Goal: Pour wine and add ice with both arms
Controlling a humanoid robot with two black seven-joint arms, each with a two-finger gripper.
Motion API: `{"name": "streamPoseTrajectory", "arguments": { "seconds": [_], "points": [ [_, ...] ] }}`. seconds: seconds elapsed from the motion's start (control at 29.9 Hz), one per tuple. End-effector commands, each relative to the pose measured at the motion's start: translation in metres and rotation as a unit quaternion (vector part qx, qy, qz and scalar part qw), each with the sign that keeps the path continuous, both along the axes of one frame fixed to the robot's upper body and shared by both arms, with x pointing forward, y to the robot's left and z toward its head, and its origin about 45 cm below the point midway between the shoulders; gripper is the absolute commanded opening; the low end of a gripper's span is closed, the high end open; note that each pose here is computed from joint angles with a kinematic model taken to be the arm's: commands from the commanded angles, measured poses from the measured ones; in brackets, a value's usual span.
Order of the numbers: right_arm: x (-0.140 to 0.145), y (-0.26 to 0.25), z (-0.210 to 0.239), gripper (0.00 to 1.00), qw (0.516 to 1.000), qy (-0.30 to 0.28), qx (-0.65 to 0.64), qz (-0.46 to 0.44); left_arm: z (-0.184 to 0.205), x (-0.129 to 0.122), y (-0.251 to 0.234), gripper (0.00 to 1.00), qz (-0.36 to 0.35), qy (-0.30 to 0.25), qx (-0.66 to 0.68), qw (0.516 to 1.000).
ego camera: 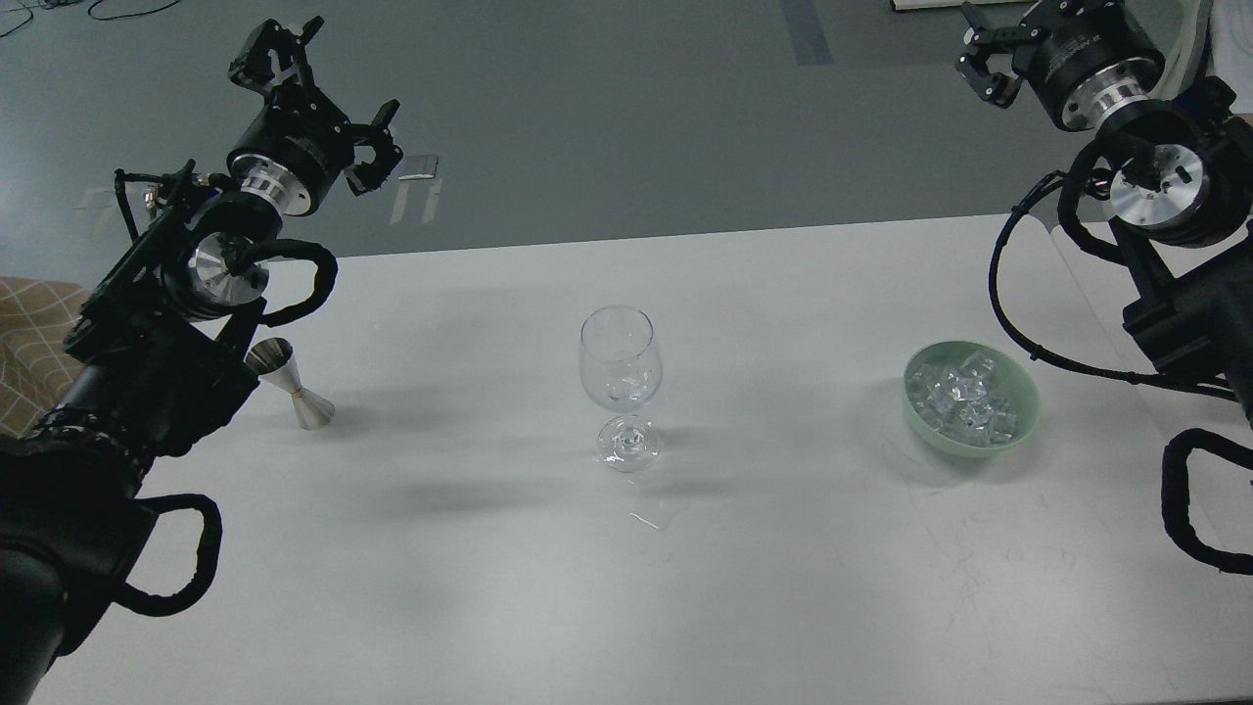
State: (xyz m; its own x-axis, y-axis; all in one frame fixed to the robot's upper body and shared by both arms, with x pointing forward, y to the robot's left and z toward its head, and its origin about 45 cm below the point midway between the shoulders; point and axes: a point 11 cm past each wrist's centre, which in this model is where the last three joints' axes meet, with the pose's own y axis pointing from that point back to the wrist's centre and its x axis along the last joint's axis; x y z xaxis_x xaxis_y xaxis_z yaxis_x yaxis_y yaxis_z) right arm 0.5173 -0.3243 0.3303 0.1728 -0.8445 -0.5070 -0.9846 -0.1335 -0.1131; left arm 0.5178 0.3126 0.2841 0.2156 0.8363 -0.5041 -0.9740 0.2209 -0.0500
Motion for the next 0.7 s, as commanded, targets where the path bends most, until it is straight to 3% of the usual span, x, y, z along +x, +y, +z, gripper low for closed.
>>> {"name": "streamPoseTrajectory", "arguments": {
  "seconds": [0.0,0.67],
  "points": [
    [0.002,0.003,0.007,1.0,1.0,-0.006,-0.001,0.003,0.0,0.0,0.0,1.0,0.001,0.0,0.0,1.0],
    [0.004,0.009,0.01,1.0,1.0,-0.009,0.005,0.006,0.014,0.001,0.008,0.99,0.004,-0.025,-0.004,1.0]
  ]
}}
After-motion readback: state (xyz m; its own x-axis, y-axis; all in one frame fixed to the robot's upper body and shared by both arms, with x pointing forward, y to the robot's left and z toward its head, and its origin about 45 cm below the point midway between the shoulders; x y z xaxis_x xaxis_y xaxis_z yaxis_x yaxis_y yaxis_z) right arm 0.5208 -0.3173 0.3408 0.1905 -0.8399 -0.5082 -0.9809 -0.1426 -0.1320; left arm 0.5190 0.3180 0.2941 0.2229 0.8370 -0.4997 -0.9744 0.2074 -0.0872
